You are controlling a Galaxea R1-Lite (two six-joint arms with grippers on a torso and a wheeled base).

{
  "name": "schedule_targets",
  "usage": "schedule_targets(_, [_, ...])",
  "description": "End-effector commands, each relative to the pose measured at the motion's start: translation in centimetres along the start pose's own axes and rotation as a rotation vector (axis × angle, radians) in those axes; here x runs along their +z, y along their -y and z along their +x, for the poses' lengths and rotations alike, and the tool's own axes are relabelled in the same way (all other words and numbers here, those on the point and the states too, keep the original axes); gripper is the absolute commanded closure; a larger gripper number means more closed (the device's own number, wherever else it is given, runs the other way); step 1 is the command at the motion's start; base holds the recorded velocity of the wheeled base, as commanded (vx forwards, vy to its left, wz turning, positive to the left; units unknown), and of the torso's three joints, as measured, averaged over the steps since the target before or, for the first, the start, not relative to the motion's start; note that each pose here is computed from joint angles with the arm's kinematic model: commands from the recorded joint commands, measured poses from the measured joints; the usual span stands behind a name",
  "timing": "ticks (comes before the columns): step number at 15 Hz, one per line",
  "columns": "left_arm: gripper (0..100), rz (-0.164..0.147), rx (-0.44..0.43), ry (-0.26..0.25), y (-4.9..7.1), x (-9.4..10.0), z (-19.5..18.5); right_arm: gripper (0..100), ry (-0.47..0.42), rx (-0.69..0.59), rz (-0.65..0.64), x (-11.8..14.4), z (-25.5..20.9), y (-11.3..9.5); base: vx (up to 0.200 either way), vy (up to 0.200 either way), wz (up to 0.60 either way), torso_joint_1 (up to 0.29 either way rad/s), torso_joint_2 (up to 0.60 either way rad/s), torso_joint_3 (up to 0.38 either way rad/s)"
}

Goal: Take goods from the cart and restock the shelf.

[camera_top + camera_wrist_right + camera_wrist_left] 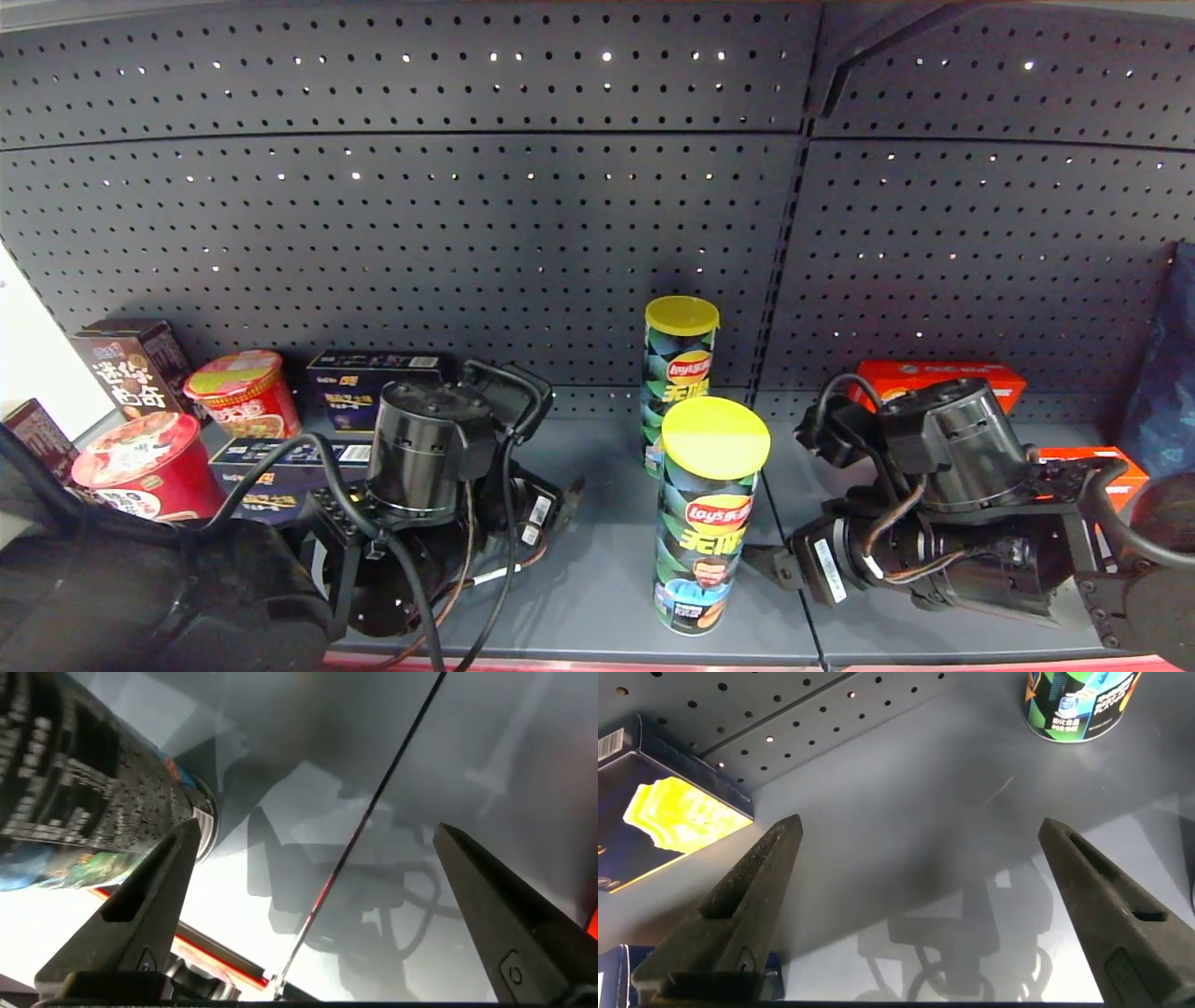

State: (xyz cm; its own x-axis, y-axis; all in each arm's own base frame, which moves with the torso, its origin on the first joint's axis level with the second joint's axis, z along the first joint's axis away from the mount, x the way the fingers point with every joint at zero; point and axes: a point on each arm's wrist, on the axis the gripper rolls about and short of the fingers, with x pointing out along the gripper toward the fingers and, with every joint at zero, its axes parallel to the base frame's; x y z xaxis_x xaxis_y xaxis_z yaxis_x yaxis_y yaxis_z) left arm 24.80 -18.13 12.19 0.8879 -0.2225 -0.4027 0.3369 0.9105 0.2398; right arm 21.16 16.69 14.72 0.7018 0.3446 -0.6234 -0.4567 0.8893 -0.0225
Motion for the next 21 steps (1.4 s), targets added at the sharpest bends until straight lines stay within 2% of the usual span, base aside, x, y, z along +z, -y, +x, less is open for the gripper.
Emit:
schedule_targets(1, [0,0.0,0.0,0.0,0.01,0.0,0.04,0,0.009,0.004,-0.001,0.08,-0.25,-0.09,0.0,0.0,0.0,0.0,0.0,0.0])
schedule_targets(21, [0,0.004,-0.001,-0.012,0.29,-0.21,0.68,0,0.006,0.016,-0.007,0.04,0.35,-0.42,0.0,0.0,0.0,0.0,0.0,0.0])
